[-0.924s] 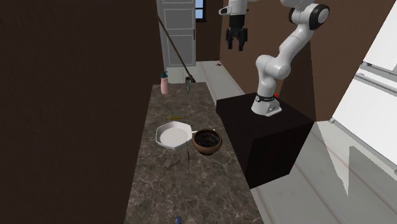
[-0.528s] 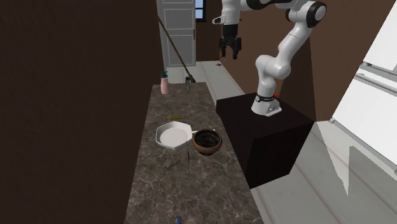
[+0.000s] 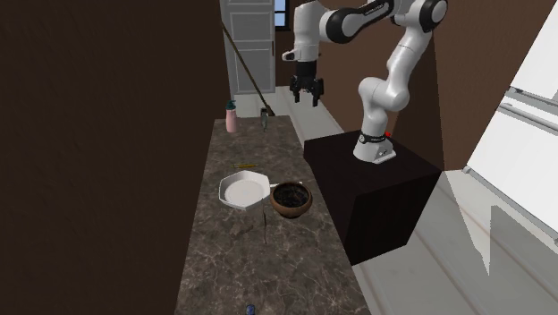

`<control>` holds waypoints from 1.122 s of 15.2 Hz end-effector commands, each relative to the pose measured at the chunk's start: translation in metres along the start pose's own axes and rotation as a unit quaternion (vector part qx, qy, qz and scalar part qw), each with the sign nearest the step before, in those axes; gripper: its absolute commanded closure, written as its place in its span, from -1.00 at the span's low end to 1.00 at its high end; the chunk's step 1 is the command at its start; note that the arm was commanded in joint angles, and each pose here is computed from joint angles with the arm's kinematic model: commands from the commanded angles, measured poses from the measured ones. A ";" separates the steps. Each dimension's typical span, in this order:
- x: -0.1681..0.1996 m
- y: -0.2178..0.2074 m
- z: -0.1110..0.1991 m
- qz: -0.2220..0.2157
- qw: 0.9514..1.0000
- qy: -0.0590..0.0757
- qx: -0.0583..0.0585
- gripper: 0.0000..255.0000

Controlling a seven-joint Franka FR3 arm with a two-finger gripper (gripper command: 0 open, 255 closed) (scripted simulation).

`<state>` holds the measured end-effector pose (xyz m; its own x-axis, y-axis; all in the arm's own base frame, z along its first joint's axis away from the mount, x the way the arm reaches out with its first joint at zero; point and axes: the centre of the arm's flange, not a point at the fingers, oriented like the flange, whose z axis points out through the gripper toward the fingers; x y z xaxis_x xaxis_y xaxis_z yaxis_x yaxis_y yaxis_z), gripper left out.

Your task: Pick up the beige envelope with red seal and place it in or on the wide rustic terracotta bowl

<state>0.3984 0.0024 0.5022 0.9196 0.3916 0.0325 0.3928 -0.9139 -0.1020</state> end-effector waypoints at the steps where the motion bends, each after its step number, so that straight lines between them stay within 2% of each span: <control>1: 0.016 0.007 0.025 -0.029 1.000 -0.001 -0.002 -1.00; 5: 0.047 0.016 0.067 -0.084 0.996 -0.005 -0.005 -1.00; 9: 0.079 0.022 0.109 -0.138 0.990 -0.009 -0.008 -1.00; 13: 0.112 0.025 0.151 -0.193 0.981 -0.012 -0.011 -1.00; 17: 0.144 0.024 0.193 -0.246 0.969 -0.016 -0.014 -1.00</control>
<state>0.5325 0.0498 0.3254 0.6431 0.7648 0.0397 0.7656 -0.6408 -0.0568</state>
